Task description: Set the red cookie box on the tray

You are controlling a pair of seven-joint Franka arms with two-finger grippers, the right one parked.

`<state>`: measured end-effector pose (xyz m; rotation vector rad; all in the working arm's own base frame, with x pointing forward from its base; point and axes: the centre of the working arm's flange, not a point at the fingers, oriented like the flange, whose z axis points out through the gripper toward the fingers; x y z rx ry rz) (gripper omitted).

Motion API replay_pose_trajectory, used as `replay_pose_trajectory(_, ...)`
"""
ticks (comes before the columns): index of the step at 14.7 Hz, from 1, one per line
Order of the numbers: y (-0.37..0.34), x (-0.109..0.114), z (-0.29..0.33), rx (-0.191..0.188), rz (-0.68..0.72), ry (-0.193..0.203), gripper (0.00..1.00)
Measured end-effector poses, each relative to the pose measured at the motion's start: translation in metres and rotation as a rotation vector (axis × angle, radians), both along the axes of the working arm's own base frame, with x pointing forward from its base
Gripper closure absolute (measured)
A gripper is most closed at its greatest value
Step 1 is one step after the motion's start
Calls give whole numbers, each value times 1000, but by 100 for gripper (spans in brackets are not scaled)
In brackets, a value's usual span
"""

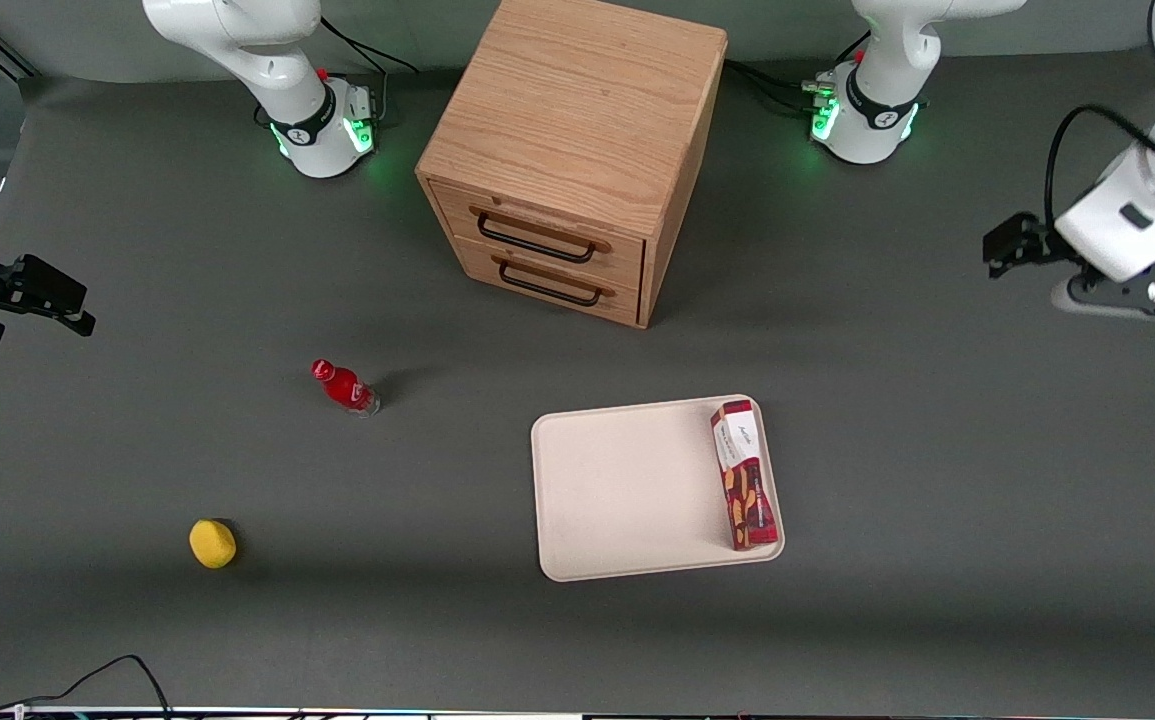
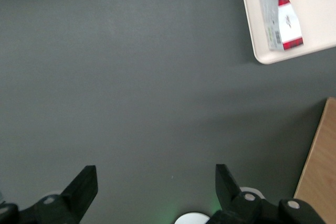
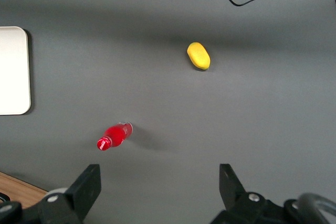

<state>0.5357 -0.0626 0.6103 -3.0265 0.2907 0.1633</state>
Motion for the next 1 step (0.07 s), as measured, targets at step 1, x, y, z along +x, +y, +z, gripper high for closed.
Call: replay_pose_trajectory(1,0,-3,4,0,-9,2,0)
